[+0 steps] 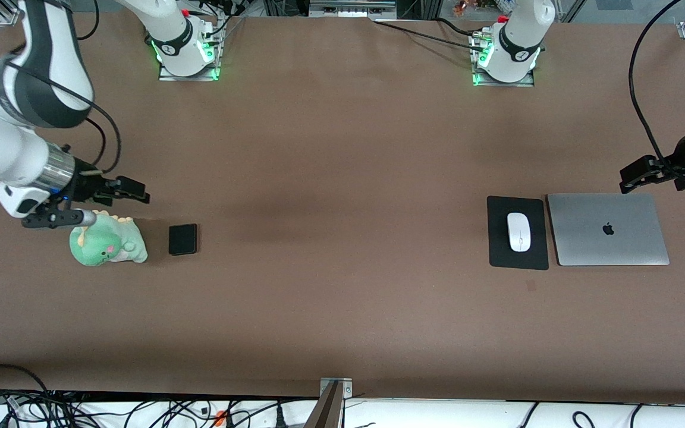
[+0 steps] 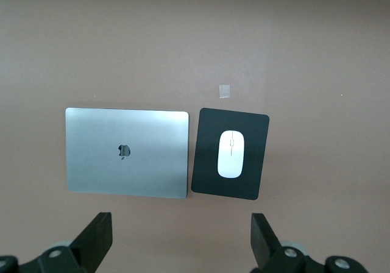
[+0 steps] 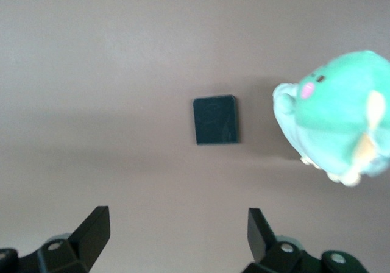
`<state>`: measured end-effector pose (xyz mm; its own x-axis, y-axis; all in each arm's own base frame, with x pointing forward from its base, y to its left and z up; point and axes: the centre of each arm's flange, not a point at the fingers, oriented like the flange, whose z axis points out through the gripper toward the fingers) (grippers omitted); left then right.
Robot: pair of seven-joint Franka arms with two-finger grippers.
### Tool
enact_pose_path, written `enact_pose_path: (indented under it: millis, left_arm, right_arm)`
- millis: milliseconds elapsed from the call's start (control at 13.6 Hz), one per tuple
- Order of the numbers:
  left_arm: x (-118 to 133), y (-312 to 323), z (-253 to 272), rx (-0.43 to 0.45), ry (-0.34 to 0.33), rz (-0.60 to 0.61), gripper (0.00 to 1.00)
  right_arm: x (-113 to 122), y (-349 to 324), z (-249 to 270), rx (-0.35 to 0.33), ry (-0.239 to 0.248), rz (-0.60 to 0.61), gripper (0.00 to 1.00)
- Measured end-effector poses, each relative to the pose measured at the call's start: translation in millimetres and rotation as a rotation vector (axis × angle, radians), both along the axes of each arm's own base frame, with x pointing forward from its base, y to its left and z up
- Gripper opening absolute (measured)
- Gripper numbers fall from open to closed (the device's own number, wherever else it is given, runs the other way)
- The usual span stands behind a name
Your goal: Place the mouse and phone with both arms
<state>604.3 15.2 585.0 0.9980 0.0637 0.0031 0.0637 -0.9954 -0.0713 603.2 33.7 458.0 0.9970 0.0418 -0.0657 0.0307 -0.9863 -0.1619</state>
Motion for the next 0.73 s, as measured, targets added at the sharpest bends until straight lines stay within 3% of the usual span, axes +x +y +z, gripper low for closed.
enact_pose_path:
  millis: [367, 734]
  left_arm:
    - [-2.6, 4.0, -0.9, 0.0, 0.019, 0.008, 1.0]
    - [-3.3, 15.5, -1.2, -0.016, 0.02, 0.028, 1.0]
  right_arm:
    - [-24.3, -8.2, 68.6, -0.136, 0.025, -0.011, 1.0]
    - [-45.1, -30.0, 111.9, -0.167, 0.004, -0.038, 1.0]
